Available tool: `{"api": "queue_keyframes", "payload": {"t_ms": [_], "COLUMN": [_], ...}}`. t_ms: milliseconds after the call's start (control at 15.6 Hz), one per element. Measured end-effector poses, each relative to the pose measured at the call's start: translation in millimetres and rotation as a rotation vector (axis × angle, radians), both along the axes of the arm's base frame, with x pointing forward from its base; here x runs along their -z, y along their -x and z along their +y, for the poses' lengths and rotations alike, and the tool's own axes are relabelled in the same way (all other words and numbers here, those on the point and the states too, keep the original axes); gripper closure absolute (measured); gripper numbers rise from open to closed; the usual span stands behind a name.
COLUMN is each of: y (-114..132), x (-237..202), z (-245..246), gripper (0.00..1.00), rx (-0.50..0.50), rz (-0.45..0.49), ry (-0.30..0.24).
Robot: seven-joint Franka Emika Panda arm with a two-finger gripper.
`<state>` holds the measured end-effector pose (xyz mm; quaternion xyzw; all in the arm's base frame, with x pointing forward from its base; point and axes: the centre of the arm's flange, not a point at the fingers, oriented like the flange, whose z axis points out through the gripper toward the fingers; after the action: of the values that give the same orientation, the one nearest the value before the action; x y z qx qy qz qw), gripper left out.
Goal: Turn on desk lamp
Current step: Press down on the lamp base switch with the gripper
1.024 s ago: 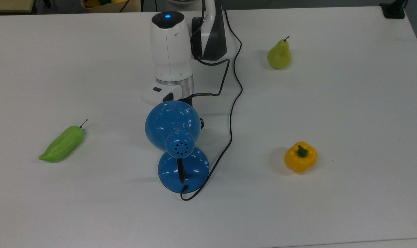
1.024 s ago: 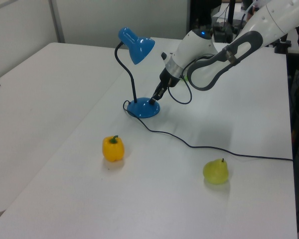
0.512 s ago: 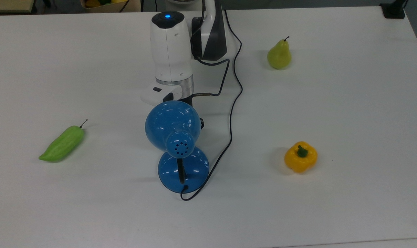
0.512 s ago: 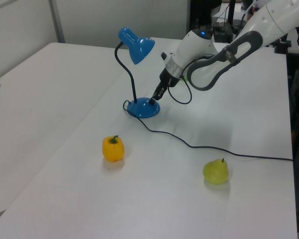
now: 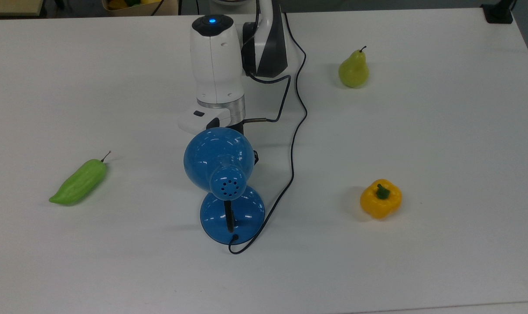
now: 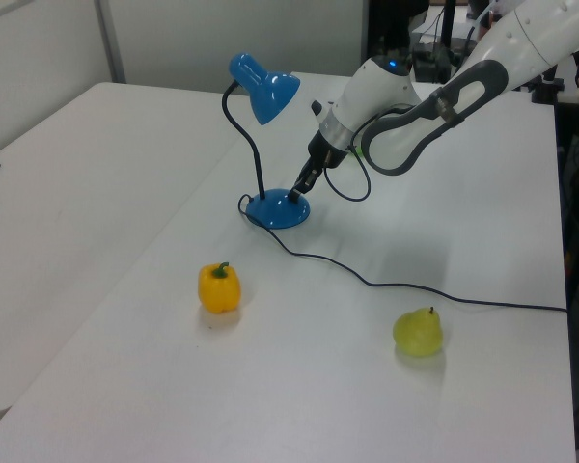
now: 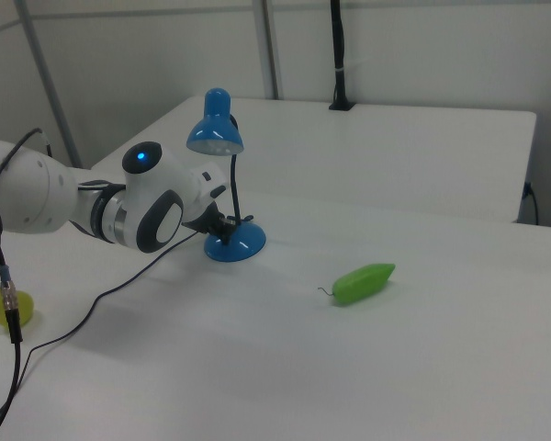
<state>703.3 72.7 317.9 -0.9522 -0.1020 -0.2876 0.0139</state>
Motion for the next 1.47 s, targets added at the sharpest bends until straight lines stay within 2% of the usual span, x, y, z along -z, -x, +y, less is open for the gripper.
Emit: {"api": "queue_keyframes", "payload": {"t_ms": [1472], "y": [-5.1], "x": [0.2], "z": [3.3], "gripper": [0.99], "rx": [-0.03], "rz": [-0.017], "ry": [0.032]}}
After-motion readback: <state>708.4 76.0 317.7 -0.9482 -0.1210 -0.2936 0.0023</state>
